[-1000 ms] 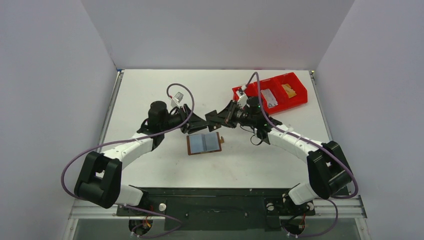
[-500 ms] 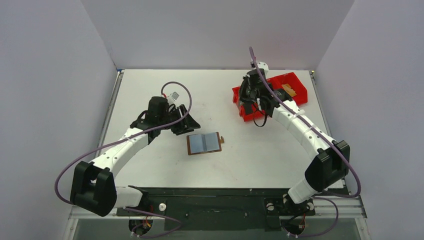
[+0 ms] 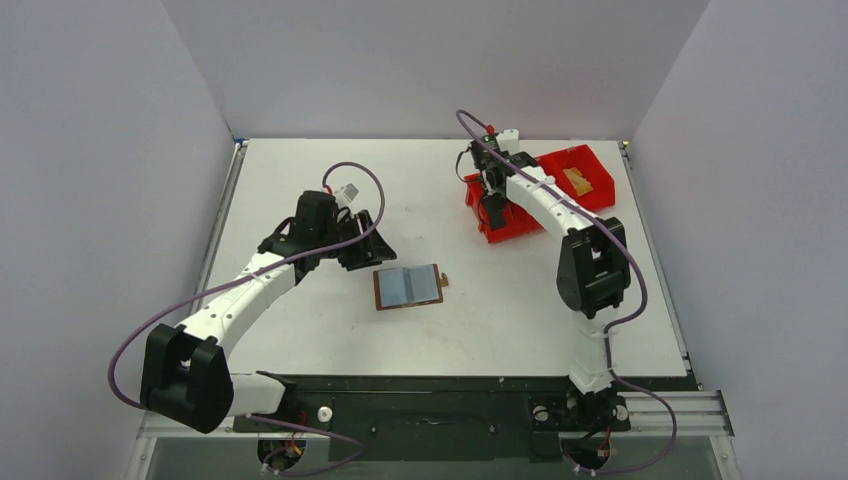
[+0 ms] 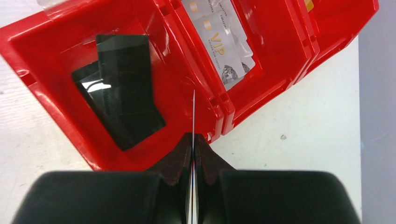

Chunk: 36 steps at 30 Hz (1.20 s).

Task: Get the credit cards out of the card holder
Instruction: Place the credit card in the storage box.

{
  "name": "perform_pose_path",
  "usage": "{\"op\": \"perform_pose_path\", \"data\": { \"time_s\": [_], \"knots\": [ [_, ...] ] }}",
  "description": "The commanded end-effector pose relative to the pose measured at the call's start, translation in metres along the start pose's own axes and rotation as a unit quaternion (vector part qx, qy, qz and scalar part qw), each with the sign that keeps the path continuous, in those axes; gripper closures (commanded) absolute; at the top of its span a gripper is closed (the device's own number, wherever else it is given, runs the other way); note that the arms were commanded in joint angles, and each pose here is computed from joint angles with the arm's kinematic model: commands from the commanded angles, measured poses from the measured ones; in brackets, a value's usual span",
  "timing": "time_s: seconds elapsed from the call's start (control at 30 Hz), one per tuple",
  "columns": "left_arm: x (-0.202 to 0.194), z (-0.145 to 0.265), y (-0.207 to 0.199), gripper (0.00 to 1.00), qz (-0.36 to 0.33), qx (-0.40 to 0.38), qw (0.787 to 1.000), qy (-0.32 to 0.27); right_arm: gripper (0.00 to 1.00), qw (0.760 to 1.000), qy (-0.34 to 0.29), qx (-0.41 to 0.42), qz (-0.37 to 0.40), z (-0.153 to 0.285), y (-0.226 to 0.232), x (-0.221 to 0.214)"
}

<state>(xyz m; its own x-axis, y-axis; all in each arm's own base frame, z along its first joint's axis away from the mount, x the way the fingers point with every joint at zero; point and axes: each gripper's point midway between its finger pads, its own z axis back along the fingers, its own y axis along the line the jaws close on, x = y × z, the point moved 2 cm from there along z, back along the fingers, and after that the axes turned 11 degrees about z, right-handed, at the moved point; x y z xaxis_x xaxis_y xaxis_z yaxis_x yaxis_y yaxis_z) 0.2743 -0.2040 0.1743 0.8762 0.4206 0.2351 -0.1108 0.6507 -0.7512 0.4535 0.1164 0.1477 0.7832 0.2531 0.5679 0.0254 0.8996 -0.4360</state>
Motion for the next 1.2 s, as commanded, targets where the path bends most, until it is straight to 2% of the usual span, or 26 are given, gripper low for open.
{"op": "perform_pose_path", "data": {
  "time_s": [0.0,0.5,0.57,0.7,0.83,1.17],
  "knots": [
    [0.012,0.004,-0.012,0.54,-0.019,-0.012,1.000,-0.015,1.00,0.999,-0.016,-0.039,0.010,0.003,-0.015,0.020],
    [0.012,0.004,-0.012,0.53,-0.013,-0.013,1.000,-0.021,1.00,0.999,-0.014,-0.030,0.016,-0.029,0.011,0.026],
    [0.012,0.003,-0.012,0.53,-0.012,-0.015,1.000,-0.022,0.95,0.999,-0.014,-0.028,0.014,-0.030,0.012,0.028],
    [0.012,0.004,-0.012,0.53,-0.010,-0.017,1.000,-0.021,0.68,1.000,-0.019,-0.005,0.003,-0.023,0.016,0.032],
    [0.012,0.005,-0.014,0.53,-0.010,-0.019,1.000,-0.023,0.52,0.999,-0.030,0.017,-0.013,-0.011,0.017,0.038],
    [0.013,0.006,-0.015,0.53,-0.009,-0.020,0.999,-0.027,0.38,0.995,-0.055,0.065,-0.042,0.023,0.015,0.053]
  ]
}}
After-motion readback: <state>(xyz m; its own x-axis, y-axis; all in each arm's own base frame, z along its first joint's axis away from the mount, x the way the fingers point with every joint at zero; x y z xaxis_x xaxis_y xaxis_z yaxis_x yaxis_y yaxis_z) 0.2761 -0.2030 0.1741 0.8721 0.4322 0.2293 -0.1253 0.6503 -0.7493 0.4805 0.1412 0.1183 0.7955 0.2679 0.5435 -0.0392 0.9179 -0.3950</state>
